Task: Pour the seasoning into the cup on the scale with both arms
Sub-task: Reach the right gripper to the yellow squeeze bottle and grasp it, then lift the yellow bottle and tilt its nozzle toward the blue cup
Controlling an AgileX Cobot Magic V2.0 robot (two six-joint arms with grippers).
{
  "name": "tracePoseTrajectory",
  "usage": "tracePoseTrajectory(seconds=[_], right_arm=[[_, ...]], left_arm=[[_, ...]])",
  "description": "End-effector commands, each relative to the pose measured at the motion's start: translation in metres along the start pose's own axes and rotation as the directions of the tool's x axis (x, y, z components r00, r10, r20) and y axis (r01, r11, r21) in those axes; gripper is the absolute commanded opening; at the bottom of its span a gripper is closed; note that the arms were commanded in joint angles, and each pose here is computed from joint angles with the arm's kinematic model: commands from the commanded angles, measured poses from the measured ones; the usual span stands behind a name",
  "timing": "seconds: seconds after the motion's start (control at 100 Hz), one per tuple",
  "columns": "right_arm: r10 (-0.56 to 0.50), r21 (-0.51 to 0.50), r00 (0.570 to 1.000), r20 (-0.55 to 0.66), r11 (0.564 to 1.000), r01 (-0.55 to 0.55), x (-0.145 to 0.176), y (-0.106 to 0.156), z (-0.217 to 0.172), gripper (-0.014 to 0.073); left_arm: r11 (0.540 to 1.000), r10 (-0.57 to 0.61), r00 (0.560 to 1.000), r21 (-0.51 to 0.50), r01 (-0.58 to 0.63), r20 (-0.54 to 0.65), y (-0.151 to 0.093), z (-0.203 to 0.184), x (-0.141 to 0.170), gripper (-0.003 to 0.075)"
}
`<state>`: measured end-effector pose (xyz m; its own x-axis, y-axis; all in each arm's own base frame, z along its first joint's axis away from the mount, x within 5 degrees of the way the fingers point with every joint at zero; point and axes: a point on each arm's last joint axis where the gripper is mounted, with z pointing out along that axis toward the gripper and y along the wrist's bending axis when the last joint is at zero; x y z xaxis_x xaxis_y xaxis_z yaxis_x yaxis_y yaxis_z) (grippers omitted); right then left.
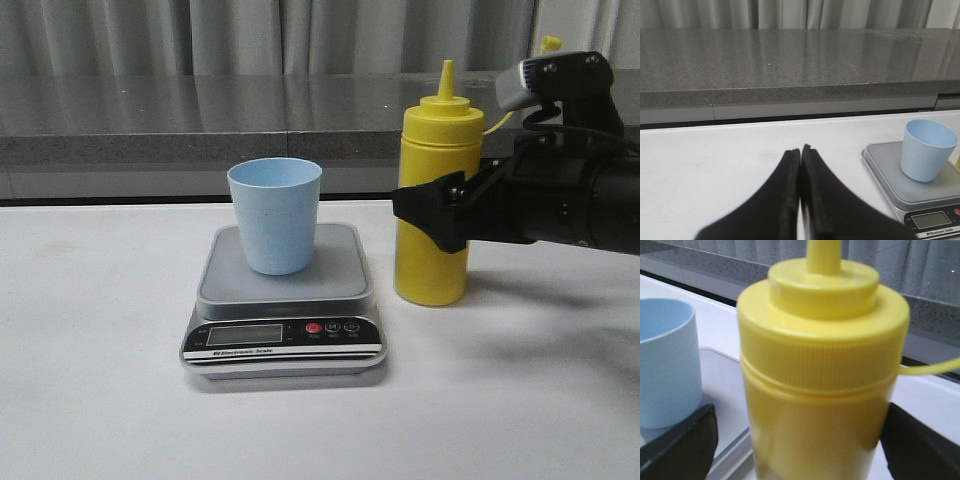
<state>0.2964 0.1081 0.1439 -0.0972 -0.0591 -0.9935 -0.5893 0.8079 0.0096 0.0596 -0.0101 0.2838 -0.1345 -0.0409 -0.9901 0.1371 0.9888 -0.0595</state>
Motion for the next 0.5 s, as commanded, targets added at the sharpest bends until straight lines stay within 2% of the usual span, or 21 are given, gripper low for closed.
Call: tracePoseTrajectory(seconds=[0.0,0.31,0.38,0.49], right_arm=[[-0.021,0.0,0.991,0.134,1.0,0.021,-0.024,-0.002,0.004,0.0646],[-0.032,0.027,0.987,0.16,0.999,0.028,-0.035,-0.008,0.014,0.0628],[-0.032,0.028,0.987,0.16,0.999,0.028,-0.035,-0.008,0.014,0.0559],[-0.032,0.028,0.987,0.16,0.999,0.028,-0.035,-0.008,0.014,0.0378]], left_arm=[[1.0,-0.014,0.996,-0.003,0.014,0.093,0.0,-0.002,-0.015,-0.002],[1.0,-0.014,0.996,-0.003,0.014,0.093,0.0,-0.002,-0.015,-0.002],[1.0,-0.014,0.996,-0.003,0.014,0.093,0.0,-0.002,-0.015,-0.002],[1.0,-0.014,0.996,-0.003,0.014,0.093,0.0,-0.002,-0.015,-0.002]])
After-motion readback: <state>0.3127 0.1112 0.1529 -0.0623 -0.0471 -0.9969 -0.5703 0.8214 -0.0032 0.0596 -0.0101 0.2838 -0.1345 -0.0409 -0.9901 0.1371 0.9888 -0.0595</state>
